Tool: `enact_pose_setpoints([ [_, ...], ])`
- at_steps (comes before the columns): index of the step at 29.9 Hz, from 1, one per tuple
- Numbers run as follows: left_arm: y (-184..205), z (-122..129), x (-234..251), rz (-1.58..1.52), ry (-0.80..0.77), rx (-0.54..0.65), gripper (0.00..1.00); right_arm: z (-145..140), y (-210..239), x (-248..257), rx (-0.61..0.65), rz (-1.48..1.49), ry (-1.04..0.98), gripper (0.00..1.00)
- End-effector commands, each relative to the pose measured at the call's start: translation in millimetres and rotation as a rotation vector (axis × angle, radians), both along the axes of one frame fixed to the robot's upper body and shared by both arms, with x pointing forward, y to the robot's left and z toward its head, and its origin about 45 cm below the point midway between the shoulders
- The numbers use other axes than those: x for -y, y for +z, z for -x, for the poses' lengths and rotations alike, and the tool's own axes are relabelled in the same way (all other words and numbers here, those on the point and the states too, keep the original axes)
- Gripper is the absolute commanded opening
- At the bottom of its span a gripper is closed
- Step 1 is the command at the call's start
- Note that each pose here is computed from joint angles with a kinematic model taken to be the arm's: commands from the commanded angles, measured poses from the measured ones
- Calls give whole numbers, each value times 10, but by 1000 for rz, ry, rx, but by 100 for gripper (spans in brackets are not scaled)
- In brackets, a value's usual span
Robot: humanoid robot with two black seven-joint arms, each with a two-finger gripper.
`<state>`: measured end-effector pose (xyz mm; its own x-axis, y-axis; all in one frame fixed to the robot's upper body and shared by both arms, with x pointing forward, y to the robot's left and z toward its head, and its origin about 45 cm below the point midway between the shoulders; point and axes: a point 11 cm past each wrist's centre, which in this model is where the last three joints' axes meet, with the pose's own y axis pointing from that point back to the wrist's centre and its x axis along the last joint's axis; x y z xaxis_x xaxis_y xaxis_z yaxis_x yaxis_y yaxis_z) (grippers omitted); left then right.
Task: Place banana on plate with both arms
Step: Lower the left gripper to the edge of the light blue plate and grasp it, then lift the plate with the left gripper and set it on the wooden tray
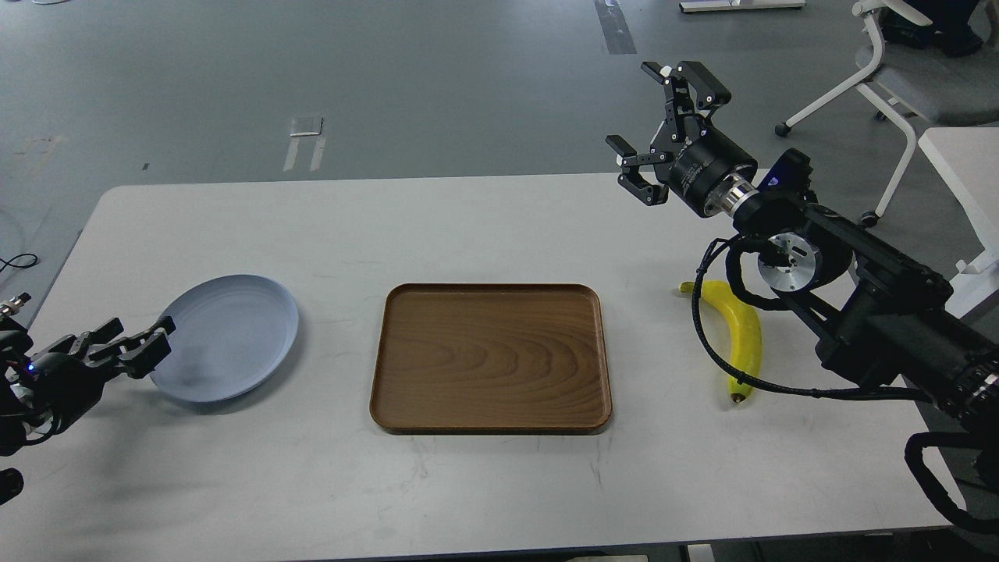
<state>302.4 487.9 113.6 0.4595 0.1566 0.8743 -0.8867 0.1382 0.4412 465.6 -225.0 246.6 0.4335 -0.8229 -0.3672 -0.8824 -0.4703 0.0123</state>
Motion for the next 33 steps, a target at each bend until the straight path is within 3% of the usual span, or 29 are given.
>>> enact_pose_setpoints([
  [1,-49,-15,-27,-11,16,-2,82,-1,0,7,0,3,-1,100],
  [5,-130,-17,-88,-29,42,-24,77,-9,19,13,4,3,-2,100],
  [16,-207,46,-81,-11,59,-44,77,-16,-8,9,2,26,-15,100],
  [17,-205,45,-78,-9,60,-42,64,-17,-10,11,2,29,-18,100],
  [18,-205,45,-78,-9,60,-42,64,-17,-10,11,2,29,-18,100],
  [20,-233,56,-57,-4,60,-48,33,-18,-10,12,2,29,-19,100],
  [23,-250,62,-42,-4,55,-52,9,-17,-12,5,2,28,-18,100],
  [27,-262,57,-18,-2,51,-54,0,-22,-8,9,2,29,-20,100],
  [33,-238,32,-21,-3,50,-46,0,-55,6,43,4,37,-35,100],
])
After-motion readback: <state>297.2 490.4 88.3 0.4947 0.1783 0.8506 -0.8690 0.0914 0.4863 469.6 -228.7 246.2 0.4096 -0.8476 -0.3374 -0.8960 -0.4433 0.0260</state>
